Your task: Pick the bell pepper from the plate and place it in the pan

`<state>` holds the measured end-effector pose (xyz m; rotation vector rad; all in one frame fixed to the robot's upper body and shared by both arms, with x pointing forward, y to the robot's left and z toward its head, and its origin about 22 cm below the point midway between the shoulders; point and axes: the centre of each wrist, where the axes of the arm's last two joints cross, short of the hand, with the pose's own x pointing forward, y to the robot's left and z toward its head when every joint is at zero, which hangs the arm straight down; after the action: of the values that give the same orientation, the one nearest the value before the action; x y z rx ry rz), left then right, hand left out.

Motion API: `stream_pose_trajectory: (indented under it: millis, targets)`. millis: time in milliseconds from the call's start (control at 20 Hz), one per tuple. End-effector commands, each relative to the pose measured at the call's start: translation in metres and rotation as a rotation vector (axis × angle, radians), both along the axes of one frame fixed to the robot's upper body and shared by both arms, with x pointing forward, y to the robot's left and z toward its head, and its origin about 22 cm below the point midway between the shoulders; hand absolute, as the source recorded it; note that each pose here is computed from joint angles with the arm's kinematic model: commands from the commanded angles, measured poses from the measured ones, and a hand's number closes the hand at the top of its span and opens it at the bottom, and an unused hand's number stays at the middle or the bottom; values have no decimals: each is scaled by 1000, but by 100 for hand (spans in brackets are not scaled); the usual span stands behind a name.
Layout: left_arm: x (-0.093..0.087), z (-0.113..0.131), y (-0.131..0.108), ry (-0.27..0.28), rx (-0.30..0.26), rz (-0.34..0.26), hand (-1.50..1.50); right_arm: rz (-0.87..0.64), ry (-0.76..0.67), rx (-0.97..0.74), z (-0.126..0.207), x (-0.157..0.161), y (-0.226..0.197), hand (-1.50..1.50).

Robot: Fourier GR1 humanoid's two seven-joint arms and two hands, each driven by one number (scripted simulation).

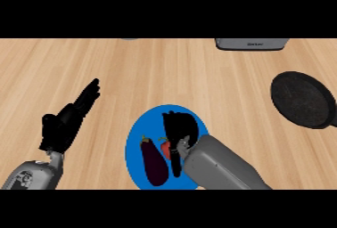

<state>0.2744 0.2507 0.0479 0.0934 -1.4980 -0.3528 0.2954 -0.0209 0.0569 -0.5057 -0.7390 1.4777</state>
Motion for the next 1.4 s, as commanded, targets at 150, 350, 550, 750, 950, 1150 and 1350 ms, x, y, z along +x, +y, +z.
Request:
stream_pose_trajectory:
  millis: [150,350,550,750,950,1150,1350]
  targets:
    - [-6,12,-1,8,8,-9,0,-5,77,-35,-29,-12,-3,-150]
    - [0,7,-10,-1,-9,1,0,124,78,-48,-33,-3,-1,150]
    - [7,1,-8,-1,2,-7,0,100,83,-48,-42,-16,6,150]
    - [5,17,2,2,-10,-7,0,105,62,-21,-32,-17,8,150]
    - [-7,-1,-8,-14,7,16,0,84,-59,16,-17,-21,5,150]
    - [0,6,-5,1,-5,0,0,-23,-208,40,16,-5,-9,150]
    - [-13,-5,10,17,-2,44,0,-380,-448,59,13,-3,-27,150]
